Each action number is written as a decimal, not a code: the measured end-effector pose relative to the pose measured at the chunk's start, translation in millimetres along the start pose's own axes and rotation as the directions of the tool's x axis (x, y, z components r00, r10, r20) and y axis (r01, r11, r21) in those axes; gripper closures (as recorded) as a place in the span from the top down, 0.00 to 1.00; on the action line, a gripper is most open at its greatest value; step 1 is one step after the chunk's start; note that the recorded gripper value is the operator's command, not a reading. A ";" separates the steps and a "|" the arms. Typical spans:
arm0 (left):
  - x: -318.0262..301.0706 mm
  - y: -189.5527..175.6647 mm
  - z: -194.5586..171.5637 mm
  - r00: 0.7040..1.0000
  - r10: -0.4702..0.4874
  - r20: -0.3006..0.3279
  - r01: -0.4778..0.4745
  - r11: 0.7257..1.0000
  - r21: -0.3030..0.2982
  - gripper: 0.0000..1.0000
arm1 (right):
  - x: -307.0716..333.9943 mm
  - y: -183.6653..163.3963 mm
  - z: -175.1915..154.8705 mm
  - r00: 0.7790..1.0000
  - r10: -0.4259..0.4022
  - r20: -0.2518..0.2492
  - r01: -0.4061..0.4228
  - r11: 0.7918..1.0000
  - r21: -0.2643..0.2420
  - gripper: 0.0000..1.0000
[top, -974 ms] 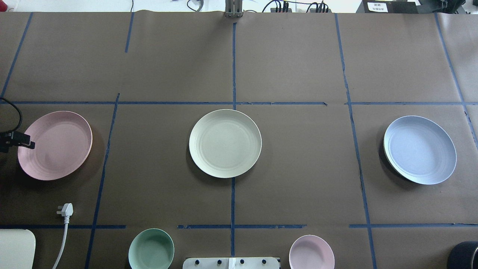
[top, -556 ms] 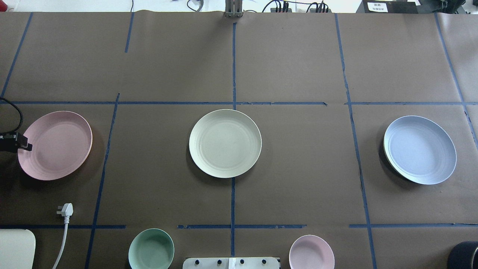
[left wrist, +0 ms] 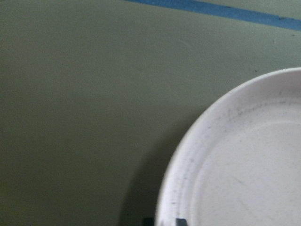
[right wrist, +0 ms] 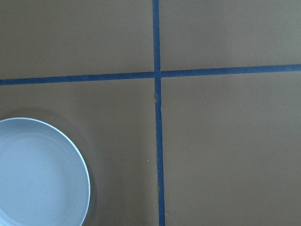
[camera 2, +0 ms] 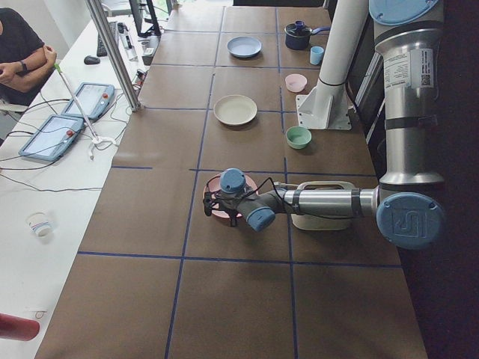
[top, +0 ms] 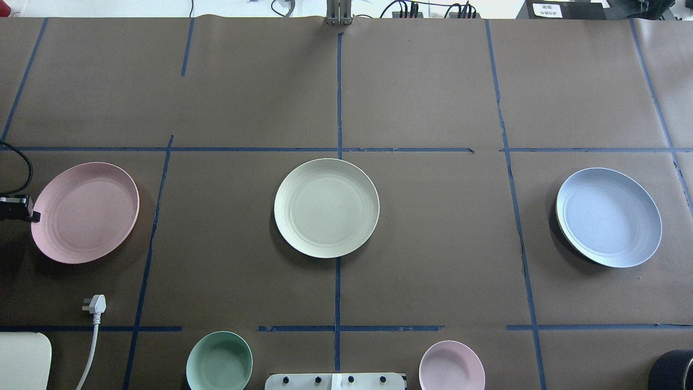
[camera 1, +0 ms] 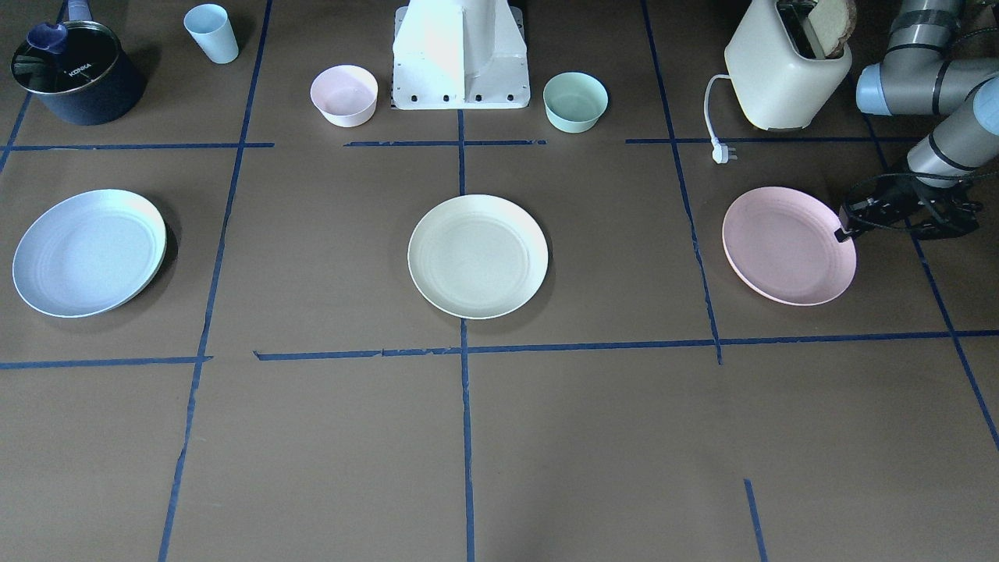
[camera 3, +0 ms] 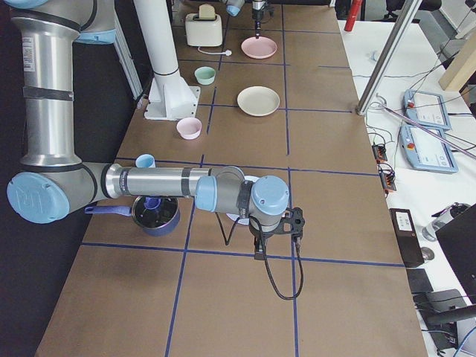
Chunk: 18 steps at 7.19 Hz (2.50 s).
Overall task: Stack three plates with pink and blue
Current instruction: 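Move the left gripper to the rim of the pink plate and grasp it, then lift the pink plate with the left gripper toward the cream plate, then lower the pink plate onto the cream plate and open the left gripper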
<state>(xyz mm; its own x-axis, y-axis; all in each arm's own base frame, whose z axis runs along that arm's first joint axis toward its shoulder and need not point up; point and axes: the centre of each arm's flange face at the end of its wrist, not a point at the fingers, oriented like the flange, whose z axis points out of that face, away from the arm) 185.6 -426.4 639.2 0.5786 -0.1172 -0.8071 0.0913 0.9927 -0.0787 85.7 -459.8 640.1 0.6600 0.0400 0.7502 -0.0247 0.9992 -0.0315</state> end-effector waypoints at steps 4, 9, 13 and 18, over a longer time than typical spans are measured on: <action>22.8 -32.9 -70.0 0.987 -0.102 -0.128 0.095 0.994 -0.060 0.00 | -6.3 -4.5 -6.6 1.000 -0.015 -0.002 0.015 1.000 0.014 1.00; 250.4 -74.6 -64.8 0.967 -0.191 -0.166 0.188 0.982 -0.033 0.00 | -16.1 -5.7 -14.2 1.000 -0.030 0.004 0.030 0.999 0.029 1.00; 436.2 12.9 3.0 0.945 -0.251 -0.207 0.246 0.968 -0.051 0.00 | -26.0 -17.3 -23.0 0.999 -0.044 0.001 0.044 0.998 0.046 1.00; 472.6 70.0 44.6 0.960 -0.211 -0.183 0.202 0.977 -0.067 0.99 | -26.9 -17.0 -23.0 0.999 -0.036 0.007 0.036 0.998 0.046 1.00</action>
<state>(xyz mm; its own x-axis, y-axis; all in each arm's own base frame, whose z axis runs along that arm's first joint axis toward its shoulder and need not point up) 501.6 -413.6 278.3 0.3881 -0.3165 -0.8656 0.1514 0.9483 -0.2789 85.6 -477.9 605.2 0.6550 0.0037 0.7556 -0.0356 0.9990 0.0259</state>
